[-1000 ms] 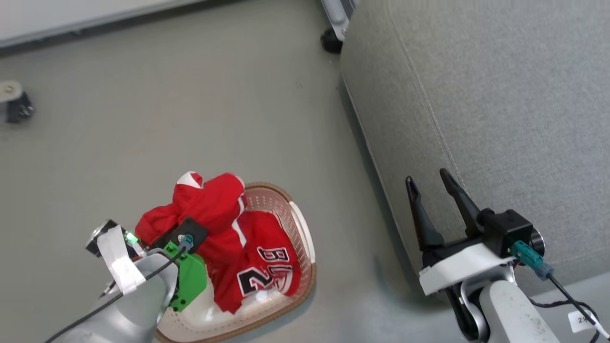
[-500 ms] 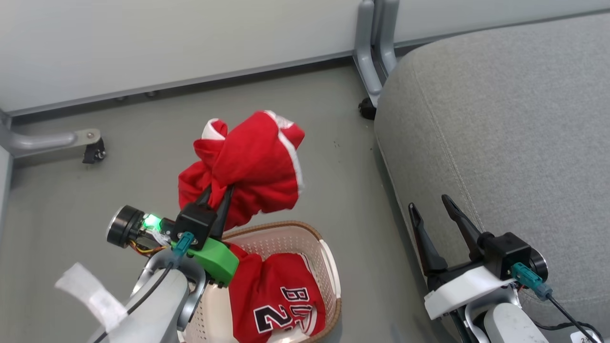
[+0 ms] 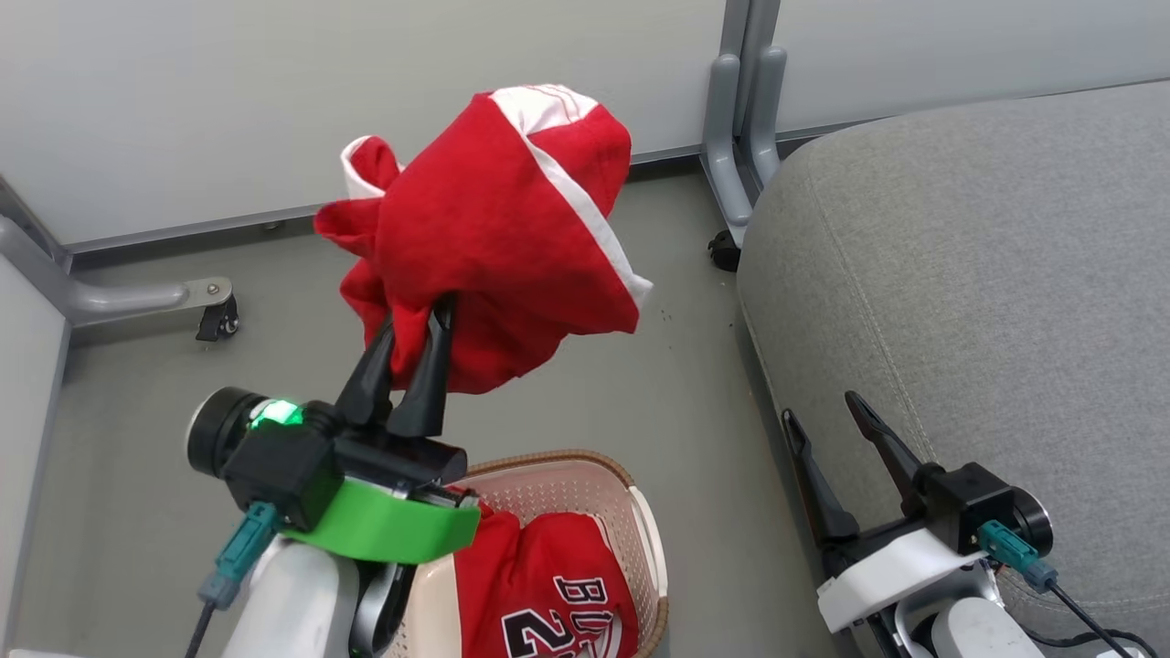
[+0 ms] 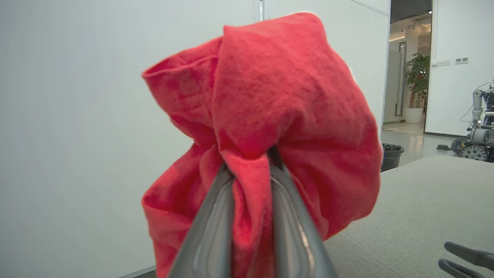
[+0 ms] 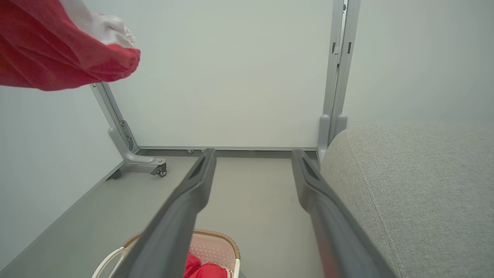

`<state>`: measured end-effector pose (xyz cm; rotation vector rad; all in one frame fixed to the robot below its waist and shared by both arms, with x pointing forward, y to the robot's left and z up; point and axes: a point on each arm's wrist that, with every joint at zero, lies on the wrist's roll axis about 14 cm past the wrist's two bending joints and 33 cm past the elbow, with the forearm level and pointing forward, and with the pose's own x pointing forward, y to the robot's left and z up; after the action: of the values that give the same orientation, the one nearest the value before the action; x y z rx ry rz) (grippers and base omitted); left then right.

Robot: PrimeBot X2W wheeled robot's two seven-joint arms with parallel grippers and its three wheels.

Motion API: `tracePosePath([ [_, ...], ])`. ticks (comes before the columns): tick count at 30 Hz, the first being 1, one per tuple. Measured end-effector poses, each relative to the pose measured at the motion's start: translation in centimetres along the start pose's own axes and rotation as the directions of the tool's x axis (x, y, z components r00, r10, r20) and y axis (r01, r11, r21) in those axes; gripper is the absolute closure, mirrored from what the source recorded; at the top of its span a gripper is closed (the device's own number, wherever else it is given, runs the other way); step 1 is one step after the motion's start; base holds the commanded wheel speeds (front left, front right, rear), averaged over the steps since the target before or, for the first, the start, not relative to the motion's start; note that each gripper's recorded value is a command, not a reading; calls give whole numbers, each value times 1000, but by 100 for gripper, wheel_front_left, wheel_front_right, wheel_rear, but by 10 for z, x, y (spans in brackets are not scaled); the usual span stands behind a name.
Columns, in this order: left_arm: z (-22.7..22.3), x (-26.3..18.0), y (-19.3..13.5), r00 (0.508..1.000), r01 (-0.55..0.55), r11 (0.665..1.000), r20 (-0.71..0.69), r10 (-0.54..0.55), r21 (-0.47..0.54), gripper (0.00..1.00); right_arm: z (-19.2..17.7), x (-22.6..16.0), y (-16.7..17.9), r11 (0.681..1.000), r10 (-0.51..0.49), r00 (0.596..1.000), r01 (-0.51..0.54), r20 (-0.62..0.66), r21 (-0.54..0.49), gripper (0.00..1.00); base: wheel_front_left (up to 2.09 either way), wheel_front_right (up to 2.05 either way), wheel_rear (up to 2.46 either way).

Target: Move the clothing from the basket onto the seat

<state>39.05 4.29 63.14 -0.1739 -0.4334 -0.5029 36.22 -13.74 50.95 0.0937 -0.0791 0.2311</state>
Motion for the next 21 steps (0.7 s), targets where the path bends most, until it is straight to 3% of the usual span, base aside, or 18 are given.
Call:
tracePosePath([
  [5,19,4,-9,998,10,997,69,-5,-74,100,1,-2,0,1000,4,1000,-4,0,-6,0,0,0,0],
  [10,27,7,-48,989,118,980,104,-102,-160,100,2,-6,-2,1000,-7,1000,7,2,-9,0,0,0,0],
  [21,27,5,-66,982,173,967,106,-155,-186,100,0,-10,-6,1000,-22,1000,22,-1,-9,0,0,0,0],
])
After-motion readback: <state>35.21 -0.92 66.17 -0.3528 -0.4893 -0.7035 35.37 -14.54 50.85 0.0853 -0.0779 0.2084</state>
